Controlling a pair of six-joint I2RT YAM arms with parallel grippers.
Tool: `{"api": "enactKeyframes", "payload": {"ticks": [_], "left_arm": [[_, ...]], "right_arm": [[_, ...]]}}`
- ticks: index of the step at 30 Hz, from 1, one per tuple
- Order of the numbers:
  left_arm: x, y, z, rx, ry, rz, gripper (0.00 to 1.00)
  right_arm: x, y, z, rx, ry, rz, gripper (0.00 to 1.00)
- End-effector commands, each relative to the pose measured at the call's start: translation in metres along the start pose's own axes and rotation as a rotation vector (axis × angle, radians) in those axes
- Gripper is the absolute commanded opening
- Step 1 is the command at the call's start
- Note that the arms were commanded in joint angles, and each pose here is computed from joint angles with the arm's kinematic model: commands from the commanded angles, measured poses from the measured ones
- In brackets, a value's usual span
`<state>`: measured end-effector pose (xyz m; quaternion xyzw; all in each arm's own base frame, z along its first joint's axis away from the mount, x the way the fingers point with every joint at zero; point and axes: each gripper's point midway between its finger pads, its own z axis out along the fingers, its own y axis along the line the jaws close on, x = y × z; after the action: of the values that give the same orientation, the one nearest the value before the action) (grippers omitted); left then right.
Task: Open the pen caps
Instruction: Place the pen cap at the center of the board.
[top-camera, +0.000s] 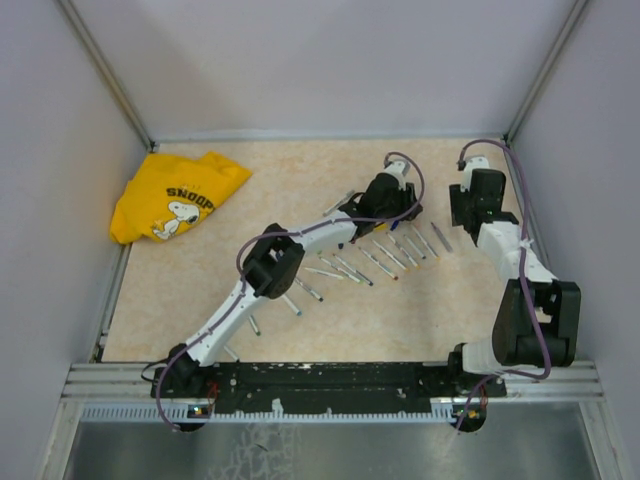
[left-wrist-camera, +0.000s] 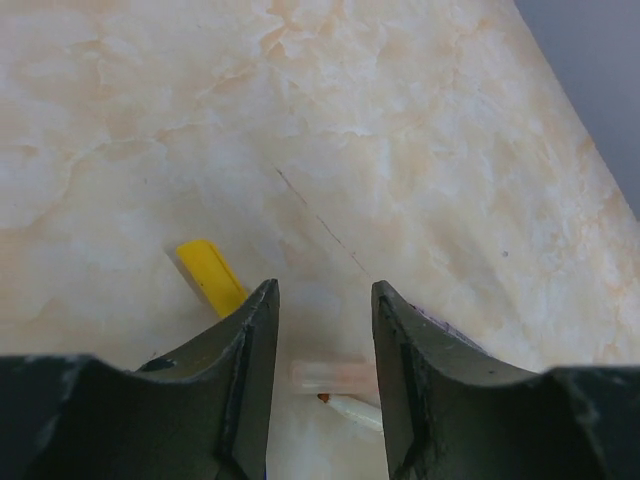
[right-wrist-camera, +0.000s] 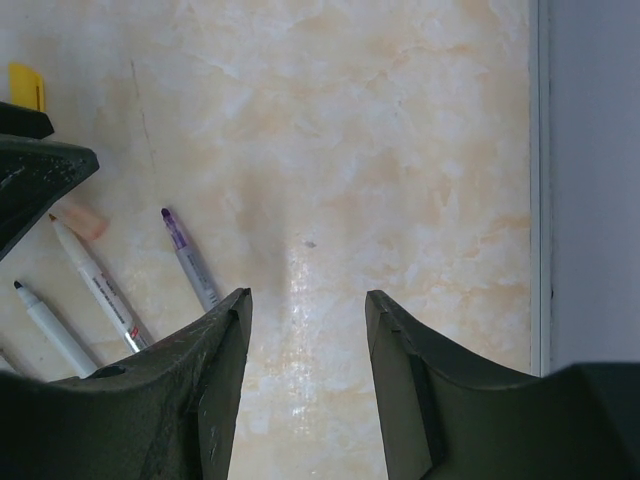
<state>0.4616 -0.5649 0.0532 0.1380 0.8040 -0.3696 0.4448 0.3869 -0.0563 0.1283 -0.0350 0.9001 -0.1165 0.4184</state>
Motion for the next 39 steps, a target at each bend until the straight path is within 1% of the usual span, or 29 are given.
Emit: {"api": "enactKeyframes", "payload": {"ticks": [1, 5, 7, 8, 10, 11, 13, 15, 18, 20, 23, 28, 32, 39], "left_arm": [[-0.072, -0.035, -0.029, 0.066, -0.131, 0.065, 0.48], [-0.091, -0.058, -0.06, 0.145, -0.149, 0.101, 0.49], [-0.105, -0.071, -0.083, 0.191, -0.182, 0.145, 0.52], [-0.112, -0.075, -0.095, 0.206, -0.203, 0.171, 0.53], [-0.112, -0.073, -0.119, 0.231, -0.211, 0.247, 0.57], [-0.125, -0.076, -0.138, 0.25, -0.246, 0.306, 0.6], [-0.127, -0.058, -0.162, 0.227, -0.25, 0.351, 0.65], [-0.13, -0.029, -0.184, 0.205, -0.23, 0.36, 0.67], [-0.127, 0.027, -0.205, 0.129, -0.149, 0.311, 0.68], [-0.123, 0.062, -0.216, 0.07, -0.091, 0.288, 0.69], [-0.111, 0.1, -0.224, -0.017, 0.008, 0.298, 0.7], [-0.092, 0.137, -0.225, -0.151, 0.129, 0.354, 0.71], [-0.087, 0.153, -0.219, -0.211, 0.192, 0.369, 0.72], [-0.083, 0.17, -0.205, -0.262, 0.253, 0.392, 0.74]], "right_arm": [[-0.022, -0.006, -0.011, 0.01, -0.084, 0.026, 0.49], [-0.022, -0.002, -0.012, -0.015, -0.089, 0.021, 0.49], [-0.022, 0.0, -0.013, -0.031, -0.092, 0.016, 0.49], [-0.022, 0.002, -0.014, -0.041, -0.095, 0.014, 0.49], [-0.022, 0.006, -0.016, -0.066, -0.098, 0.004, 0.49], [-0.023, 0.009, -0.017, -0.083, -0.1, -0.005, 0.49], [-0.023, 0.016, -0.021, -0.134, -0.107, -0.043, 0.49], [-0.02, 0.03, -0.028, -0.226, -0.112, -0.12, 0.49], [-0.015, 0.06, -0.04, -0.376, -0.126, -0.212, 0.49], [-0.014, 0.075, -0.044, -0.419, -0.131, -0.265, 0.5], [-0.009, 0.09, -0.045, -0.465, -0.114, -0.312, 0.52], [-0.005, 0.106, -0.049, -0.536, -0.107, -0.341, 0.55], [-0.004, 0.111, -0.053, -0.567, -0.114, -0.343, 0.59], [-0.005, 0.112, -0.055, -0.578, -0.119, -0.344, 0.6]]}}
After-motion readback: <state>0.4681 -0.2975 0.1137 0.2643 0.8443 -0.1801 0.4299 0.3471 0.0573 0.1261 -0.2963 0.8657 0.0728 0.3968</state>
